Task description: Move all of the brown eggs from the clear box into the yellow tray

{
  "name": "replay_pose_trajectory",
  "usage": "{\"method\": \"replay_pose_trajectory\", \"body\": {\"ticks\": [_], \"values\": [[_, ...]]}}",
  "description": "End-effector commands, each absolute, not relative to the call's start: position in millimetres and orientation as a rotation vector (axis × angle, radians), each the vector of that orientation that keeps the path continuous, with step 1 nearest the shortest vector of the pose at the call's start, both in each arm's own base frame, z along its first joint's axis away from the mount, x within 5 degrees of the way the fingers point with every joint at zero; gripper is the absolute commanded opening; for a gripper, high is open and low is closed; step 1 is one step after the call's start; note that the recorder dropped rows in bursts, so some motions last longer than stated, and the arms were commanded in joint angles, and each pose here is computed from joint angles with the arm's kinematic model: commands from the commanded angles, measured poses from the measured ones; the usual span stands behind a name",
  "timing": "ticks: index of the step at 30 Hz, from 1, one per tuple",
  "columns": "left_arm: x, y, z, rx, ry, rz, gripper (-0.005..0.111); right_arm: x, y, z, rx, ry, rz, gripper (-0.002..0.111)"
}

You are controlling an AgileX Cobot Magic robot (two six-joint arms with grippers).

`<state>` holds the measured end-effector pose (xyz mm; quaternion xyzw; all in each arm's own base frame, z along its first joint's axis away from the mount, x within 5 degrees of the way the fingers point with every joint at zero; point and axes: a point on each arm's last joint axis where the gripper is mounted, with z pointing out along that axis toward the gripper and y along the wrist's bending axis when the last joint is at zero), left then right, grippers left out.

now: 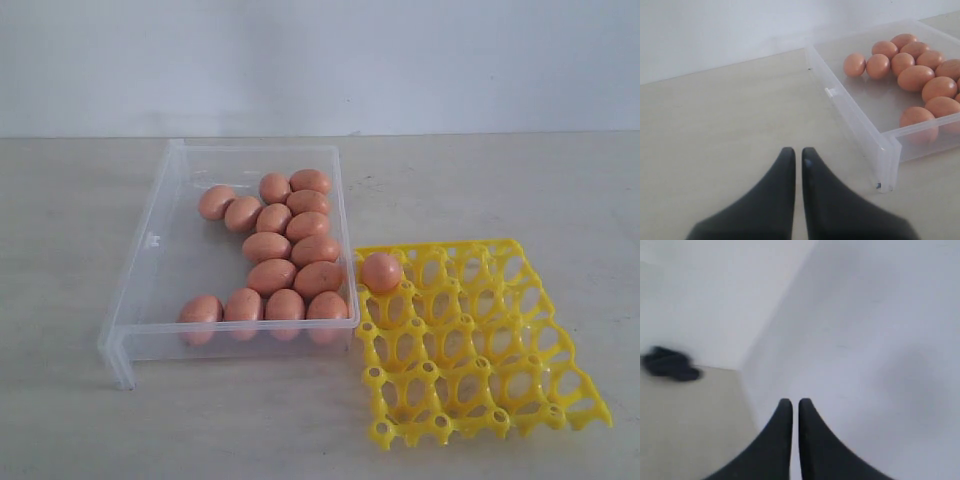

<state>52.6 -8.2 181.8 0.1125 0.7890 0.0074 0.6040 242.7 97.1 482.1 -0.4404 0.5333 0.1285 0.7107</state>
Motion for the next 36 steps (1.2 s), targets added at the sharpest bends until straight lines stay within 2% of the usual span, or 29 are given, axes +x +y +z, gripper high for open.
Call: {"method": "replay_pose_trajectory", "body": {"ticks": [1, 4, 6, 10, 13, 14, 16, 19, 21, 23, 24, 26, 31, 36], "values": [[52.6, -8.0, 181.0, 0.246, 1.824, 0.013, 0.004, 248.1, 60.6, 505.7, -0.604, 1.219, -0.083, 0.0], [52.6, -8.0, 181.0, 0.246, 1.824, 0.013, 0.004, 254.9, 29.0, 511.1, -0.342, 1.256, -0.38, 0.0], [52.6, -8.0, 181.0, 0.246, 1.824, 0.013, 0.004, 259.9, 9.2, 508.5, -0.252, 1.289, -0.667, 0.0], [52.6, -8.0, 181.0, 0.246, 1.824, 0.013, 0.004, 268.7, -19.1, 494.3, -0.288, 1.416, -1.315, 0.0], [52.6, -8.0, 181.0, 0.246, 1.824, 0.013, 0.004, 272.0, -35.4, 465.2, -0.274, 1.742, -1.52, 0.0], [52.6, -8.0, 181.0, 0.246, 1.824, 0.013, 0.004, 270.6, -37.3, 451.6, -0.291, 1.905, -1.483, 0.0], [52.6, -8.0, 181.0, 0.246, 1.824, 0.013, 0.004, 266.9, -30.8, 425.6, -0.369, 2.208, -1.244, 0.0], [52.6, -8.0, 181.0, 0.246, 1.824, 0.013, 0.004, 259.0, 7.1, 393.5, -0.587, 2.521, -0.555, 0.0], [52.6, -8.0, 181.0, 0.246, 1.824, 0.013, 0.004, 255.2, 34.8, 385.2, -0.8, 2.528, -0.162, 0.0], [52.6, -8.0, 181.0, 0.246, 1.824, 0.013, 0.004, 259.2, 60.2, 379.5, -0.819, 2.502, 0.213, 0.0], [52.6, -8.0, 181.0, 0.246, 1.824, 0.013, 0.004, 264.3, 66.9, 374.7, -0.798, 2.512, 0.317, 0.0], [52.6, -8.0, 181.0, 0.246, 1.824, 0.013, 0.004, 276.8, 75.8, 361.6, -0.778, 2.544, 0.447, 0.0], [52.6, -8.0, 181.0, 0.246, 1.824, 0.013, 0.004, 324.3, 88.1, 315.9, -0.775, 2.66, 0.576, 0.0], [52.6, -8.0, 181.0, 0.246, 1.824, 0.013, 0.004, 347.1, 123.7, 296.6, -1.08, 2.472, 0.765, 0.0]]}}
